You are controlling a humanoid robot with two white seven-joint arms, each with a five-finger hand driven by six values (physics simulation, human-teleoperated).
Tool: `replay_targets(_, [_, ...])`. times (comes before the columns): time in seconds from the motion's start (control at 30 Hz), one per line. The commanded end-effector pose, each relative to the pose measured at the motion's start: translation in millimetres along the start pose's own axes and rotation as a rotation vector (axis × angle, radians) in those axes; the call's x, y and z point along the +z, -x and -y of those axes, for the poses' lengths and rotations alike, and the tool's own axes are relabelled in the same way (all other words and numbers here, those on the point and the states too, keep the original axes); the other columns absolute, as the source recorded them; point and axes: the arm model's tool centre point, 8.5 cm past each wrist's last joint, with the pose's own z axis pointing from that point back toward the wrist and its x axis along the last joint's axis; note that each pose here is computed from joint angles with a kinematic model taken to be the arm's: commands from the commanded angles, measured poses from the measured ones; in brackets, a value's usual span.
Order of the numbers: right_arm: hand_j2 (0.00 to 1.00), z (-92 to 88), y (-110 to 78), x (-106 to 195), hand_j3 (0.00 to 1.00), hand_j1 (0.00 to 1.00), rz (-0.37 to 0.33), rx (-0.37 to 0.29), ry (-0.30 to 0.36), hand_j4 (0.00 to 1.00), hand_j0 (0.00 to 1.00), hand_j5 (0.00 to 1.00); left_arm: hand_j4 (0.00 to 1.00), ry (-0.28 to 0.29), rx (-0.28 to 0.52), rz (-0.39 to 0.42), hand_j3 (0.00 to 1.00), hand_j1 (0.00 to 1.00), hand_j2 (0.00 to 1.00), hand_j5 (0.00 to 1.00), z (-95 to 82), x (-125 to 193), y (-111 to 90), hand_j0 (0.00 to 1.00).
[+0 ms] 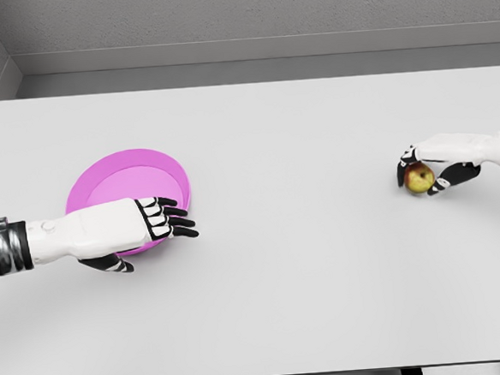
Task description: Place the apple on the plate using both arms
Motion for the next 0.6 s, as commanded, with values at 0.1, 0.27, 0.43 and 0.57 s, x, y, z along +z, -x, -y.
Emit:
replay_targets(0.1, [0.47, 10.8, -12.3, -1.7, 0.47, 0.47, 0.037, 0.019, 0.027, 0.47, 0.47, 0.47, 1.00, -0.004, 0.005, 0.000, 1.00, 1.00, 1.00, 1.00, -0.6, 0.3, 0.1, 1.00])
replay_targets(0.27, [0.47, 18.3, -47.7, -24.0, 0.47, 0.47, 0.143, 0.075, 0.030, 0.47, 0.47, 0.47, 1.00, -0.004, 0.005, 0.000, 1.00, 1.00, 1.00, 1.00, -0.6, 0.3, 0.1, 1.00])
replay_targets(0.43, [0.47, 17.6, -90.1, -51.9, 0.47, 0.47, 0.270, 0.126, 0.015, 0.47, 0.47, 0.47, 1.00, -0.004, 0.005, 0.000, 1.00, 1.00, 1.00, 1.00, -0.6, 0.3, 0.1, 1.00])
replay_targets(0.57, [0.47, 25.9, -133.0, -62.8, 0.47, 0.47, 0.383, 0.204, 0.018, 0.47, 0.47, 0.47, 1.00, -0.004, 0.005, 0.000, 1.00, 1.00, 1.00, 1.00, -0.6, 0.3, 0.1, 1.00])
